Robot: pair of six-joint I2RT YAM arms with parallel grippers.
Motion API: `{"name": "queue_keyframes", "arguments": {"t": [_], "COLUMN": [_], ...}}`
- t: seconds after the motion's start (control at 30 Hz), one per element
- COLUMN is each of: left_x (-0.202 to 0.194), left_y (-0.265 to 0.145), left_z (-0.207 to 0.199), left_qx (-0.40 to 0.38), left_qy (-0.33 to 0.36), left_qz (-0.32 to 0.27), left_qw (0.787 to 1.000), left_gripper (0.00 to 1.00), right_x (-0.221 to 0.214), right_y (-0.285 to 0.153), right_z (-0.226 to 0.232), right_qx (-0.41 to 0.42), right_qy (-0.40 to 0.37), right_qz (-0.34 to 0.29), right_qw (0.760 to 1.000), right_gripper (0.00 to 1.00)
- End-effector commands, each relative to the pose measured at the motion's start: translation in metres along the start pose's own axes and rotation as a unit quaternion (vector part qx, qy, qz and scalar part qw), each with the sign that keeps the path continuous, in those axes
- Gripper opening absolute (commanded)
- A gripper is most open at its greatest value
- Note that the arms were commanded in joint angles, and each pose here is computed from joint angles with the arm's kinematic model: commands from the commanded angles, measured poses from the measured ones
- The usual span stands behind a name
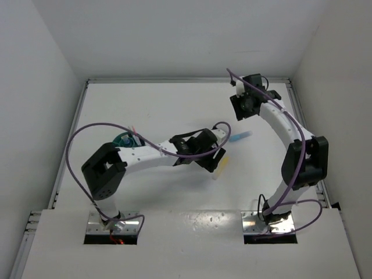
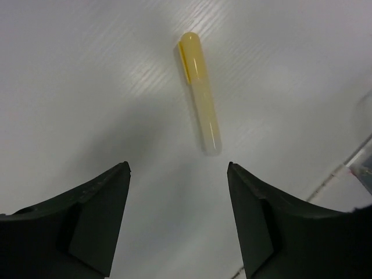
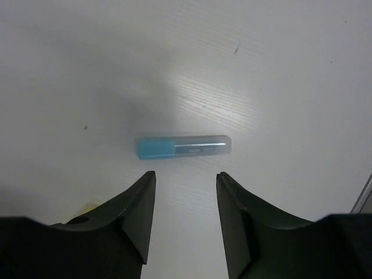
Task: Sort the stationery into containers
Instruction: Grab a piece of stationery with the left arm
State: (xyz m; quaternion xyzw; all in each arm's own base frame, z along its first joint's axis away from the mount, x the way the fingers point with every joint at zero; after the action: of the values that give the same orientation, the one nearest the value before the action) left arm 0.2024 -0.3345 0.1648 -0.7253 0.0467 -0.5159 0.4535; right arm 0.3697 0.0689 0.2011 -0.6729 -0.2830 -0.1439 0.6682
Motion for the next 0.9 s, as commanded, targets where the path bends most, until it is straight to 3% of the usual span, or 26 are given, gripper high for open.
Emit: {"name": "queue_keyframes", "arguments": {"t": [0.0, 0.13, 0.43, 0.67, 0.87], "left_x": [0.01, 0.002, 0.012, 0.012, 0.013], "left_y": [0.01, 0.039, 0.068, 0.098, 0.107], "left_z": [-0.015, -0.026, -0.031, -0.027, -0.02], "left_qx": [0.031, 0.043, 0.039, 0.032, 0.034], "left_qy": [0.02, 0.035, 0.045, 0.039, 0.032], "left_qz": [0.001, 0.032, 0.039, 0.052, 0.058], "left_qw": [0.999, 0.998, 0.997, 0.997, 0.997], "left_gripper": [0.74, 0.74, 0.71, 0.56, 0.5], "right_x": [0.002, -0.005, -0.018, -0.022, -0.019], "right_y": [-0.011, -0.007, -0.008, -0.017, -0.023], "right_z": [-0.012, -0.03, -0.046, -0.053, -0.056], "right_qx": [0.039, 0.041, 0.053, 0.057, 0.058], "right_qy": [0.044, 0.067, 0.1, 0.109, 0.116], "right_qz": [-0.046, -0.061, -0.069, -0.084, -0.098], "right_qw": [0.997, 0.995, 0.991, 0.989, 0.987], "right_gripper": [0.46, 0.49, 0.5, 0.5, 0.5]}}
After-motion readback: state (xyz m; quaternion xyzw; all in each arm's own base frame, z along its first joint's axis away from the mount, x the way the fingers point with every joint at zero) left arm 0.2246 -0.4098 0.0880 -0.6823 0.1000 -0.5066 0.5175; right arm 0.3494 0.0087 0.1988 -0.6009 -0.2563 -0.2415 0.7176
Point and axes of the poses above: each gripper's point midway between its finger pads, its own y axis out along the fingers, its own z axis along the line the jaws close on, x = y × z, the point moved 8 cm from there along -y, back along the fingers, and after that the axes turned 11 degrees about y, right-handed, at the moved point
